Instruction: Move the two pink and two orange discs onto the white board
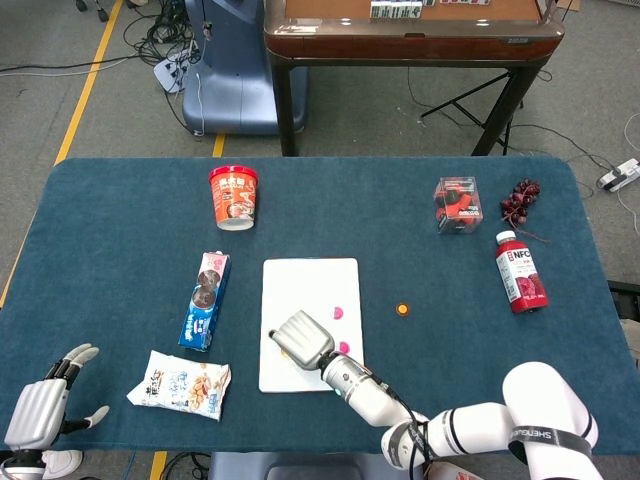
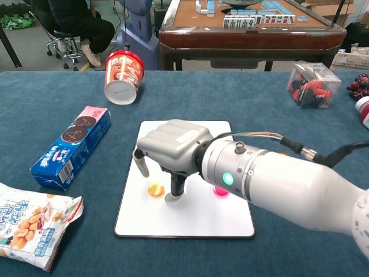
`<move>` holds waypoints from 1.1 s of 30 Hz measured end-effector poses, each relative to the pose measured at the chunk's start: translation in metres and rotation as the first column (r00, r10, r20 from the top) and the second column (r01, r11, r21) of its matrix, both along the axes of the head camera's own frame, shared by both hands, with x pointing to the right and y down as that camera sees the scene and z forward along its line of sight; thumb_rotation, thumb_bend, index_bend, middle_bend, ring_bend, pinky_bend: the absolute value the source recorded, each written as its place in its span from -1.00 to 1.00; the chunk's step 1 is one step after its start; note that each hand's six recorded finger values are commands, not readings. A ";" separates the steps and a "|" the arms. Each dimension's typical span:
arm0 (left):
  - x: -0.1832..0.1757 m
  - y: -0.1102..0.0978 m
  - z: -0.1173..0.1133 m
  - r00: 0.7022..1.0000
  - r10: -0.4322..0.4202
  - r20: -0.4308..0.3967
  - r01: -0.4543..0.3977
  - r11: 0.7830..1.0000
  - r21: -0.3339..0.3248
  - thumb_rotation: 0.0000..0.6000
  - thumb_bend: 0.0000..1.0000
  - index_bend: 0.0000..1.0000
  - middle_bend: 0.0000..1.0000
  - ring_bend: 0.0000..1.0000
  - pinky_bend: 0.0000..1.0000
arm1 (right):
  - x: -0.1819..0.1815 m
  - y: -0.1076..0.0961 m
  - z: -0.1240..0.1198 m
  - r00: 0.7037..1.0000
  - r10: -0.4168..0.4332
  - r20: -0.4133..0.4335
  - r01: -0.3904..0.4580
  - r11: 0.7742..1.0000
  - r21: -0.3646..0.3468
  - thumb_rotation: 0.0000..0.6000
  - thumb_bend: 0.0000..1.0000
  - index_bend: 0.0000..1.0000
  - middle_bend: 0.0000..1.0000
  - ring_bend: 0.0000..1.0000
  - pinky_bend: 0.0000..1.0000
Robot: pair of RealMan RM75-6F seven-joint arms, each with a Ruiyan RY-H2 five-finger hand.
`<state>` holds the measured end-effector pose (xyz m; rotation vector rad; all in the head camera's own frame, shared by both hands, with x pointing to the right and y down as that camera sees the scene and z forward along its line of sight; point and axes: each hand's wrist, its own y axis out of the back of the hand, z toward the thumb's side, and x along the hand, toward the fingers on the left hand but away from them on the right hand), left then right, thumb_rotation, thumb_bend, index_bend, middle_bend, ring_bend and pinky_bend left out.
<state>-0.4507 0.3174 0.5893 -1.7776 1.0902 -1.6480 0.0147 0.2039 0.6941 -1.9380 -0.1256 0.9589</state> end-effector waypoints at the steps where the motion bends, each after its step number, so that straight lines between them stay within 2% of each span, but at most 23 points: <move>1: 0.000 0.000 0.000 1.000 -0.001 -0.001 0.001 1.000 0.000 1.00 -0.82 -0.56 -0.67 -0.57 0.21 | 0.000 0.000 0.000 1.000 0.001 0.001 -0.001 1.000 0.000 1.00 -1.00 -0.40 1.00 1.00 1.00; 9: 0.001 0.001 0.000 1.000 -0.001 -0.002 0.001 1.000 -0.001 1.00 -0.82 -0.56 -0.67 -0.57 0.21 | 0.005 -0.006 -0.003 0.999 0.028 0.020 -0.028 1.000 0.003 1.00 -0.99 -0.43 1.00 1.00 1.00; 13: 0.000 0.001 0.000 1.000 -0.001 -0.002 0.001 1.000 0.002 1.00 -0.82 -0.56 -0.67 -0.57 0.21 | 0.019 -0.018 -0.006 0.998 0.058 0.011 -0.058 0.998 0.026 1.00 -0.81 -0.43 1.00 1.00 1.00; 23: 0.005 -0.003 0.000 1.000 0.008 -0.006 -0.008 1.000 0.006 1.00 -0.82 -0.56 -0.67 -0.57 0.21 | 0.092 -0.063 -0.012 0.980 0.178 -0.092 -0.168 0.979 0.114 1.00 -0.59 -0.37 1.00 1.00 1.00; 33: 0.010 -0.007 -0.001 1.000 0.024 -0.005 -0.024 1.000 0.009 1.00 -0.82 -0.56 -0.67 -0.57 0.21 | 0.159 -0.074 -0.002 0.942 0.274 -0.195 -0.252 0.959 0.131 1.00 -0.53 -0.36 1.00 1.00 1.00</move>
